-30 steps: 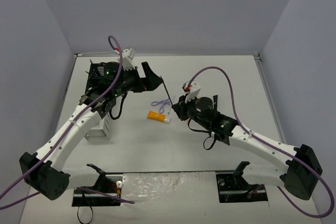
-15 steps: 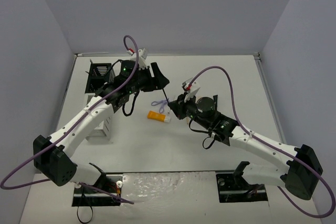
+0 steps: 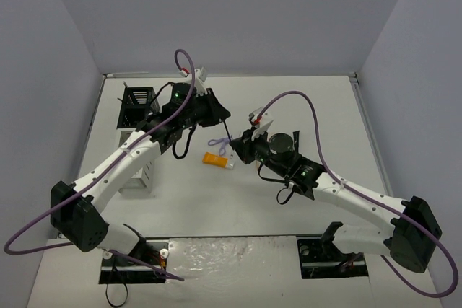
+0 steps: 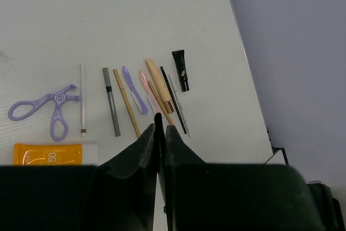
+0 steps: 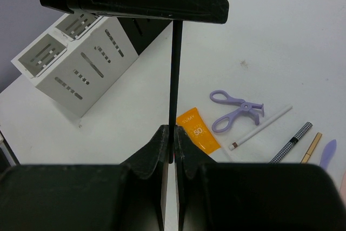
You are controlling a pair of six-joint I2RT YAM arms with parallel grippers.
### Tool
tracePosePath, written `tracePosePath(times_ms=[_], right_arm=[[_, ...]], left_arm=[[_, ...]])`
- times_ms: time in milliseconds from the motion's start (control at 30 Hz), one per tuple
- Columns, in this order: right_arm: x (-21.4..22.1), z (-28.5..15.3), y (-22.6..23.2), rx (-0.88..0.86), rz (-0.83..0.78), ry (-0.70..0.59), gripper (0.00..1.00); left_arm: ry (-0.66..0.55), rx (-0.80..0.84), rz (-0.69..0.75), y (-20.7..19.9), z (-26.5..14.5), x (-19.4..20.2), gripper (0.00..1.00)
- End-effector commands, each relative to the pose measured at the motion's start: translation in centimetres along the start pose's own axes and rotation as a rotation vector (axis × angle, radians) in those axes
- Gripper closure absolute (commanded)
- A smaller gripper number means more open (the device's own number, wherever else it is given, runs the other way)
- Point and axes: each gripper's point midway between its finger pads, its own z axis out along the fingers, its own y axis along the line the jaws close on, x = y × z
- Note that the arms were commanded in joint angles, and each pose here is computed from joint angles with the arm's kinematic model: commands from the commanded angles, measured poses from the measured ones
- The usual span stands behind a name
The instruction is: Organize the makeup
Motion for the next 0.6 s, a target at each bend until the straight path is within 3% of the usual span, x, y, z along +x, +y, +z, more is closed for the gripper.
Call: tracePosePath(times_ms=[0,200,267,433,567], right_arm=[[-2.9,0.4,0.6,-0.008,-0.015,-0.105,0.91],[-3.0,0.5,-0.5,0.053,-0.034,-0.086,0.40],[-3.1,0.2,-1.5,0.106,-0.041,-0.079,0.23],[-2.9,-0.9,-4.2,0.231,-0.050,-0.056,0.03],[-2.4,-2.1,-7.0,0.321,-0.034,-0.045,0.00]], left_arm=[[-0.132,0.097,0.022,-3.6,-1.3,-4.0,1.00],[-0.170,0.024,0.087,-2.0,-1.5,-5.2,1.00],[-0.210,-0.052,0.114,0.3,-1.9,-7.2,1.00],[-0.331,-0.234,0.164,6.4,-4.0,-12.7,1.00],[-0.492,-0.442,0.227,12.3,-7.5,-19.1,1.00]])
